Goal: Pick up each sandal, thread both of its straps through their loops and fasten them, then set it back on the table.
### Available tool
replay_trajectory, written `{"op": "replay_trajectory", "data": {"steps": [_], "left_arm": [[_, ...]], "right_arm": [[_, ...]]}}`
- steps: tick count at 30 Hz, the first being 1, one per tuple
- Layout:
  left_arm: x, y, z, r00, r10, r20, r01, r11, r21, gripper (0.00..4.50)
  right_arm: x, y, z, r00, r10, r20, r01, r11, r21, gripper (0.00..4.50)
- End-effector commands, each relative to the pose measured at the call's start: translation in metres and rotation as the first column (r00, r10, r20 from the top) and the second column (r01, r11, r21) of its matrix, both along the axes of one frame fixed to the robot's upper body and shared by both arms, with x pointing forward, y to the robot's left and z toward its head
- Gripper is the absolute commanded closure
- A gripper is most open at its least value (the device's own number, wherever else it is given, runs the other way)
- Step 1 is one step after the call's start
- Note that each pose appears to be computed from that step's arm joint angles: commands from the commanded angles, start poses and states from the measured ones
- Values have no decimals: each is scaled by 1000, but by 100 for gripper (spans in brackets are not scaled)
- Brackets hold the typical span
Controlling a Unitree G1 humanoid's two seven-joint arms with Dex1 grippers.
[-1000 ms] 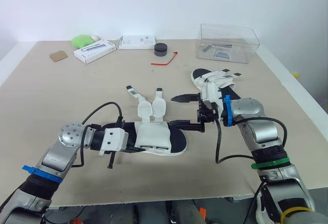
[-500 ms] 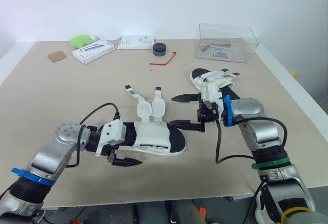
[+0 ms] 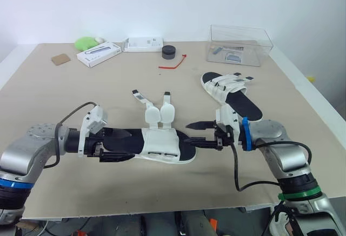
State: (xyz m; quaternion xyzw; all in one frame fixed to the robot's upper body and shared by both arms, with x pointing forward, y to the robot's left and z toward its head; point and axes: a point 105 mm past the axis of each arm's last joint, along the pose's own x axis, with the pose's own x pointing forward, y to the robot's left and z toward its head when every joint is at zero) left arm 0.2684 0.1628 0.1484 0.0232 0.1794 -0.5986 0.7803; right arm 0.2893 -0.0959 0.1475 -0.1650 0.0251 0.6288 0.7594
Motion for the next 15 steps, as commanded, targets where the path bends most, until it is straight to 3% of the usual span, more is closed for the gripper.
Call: {"op": "replay_trajectory", "data": {"steps": [1,9,15], "left_arm": [[3,-3,14,999,21,27,-20,999,-50,0],[17,-10,23,995,93,28,-88,986,-143,0],[28,-1,26,990,129,50,-121,984,-134,0]], "right_arm": [[-5,10,3,999,15,38,-14,1000,-12,443],[0,21,-8,999,-11,35,13,999,-51,448],[0,21,-19,999,-23,23,25,994,-102,448]]}}
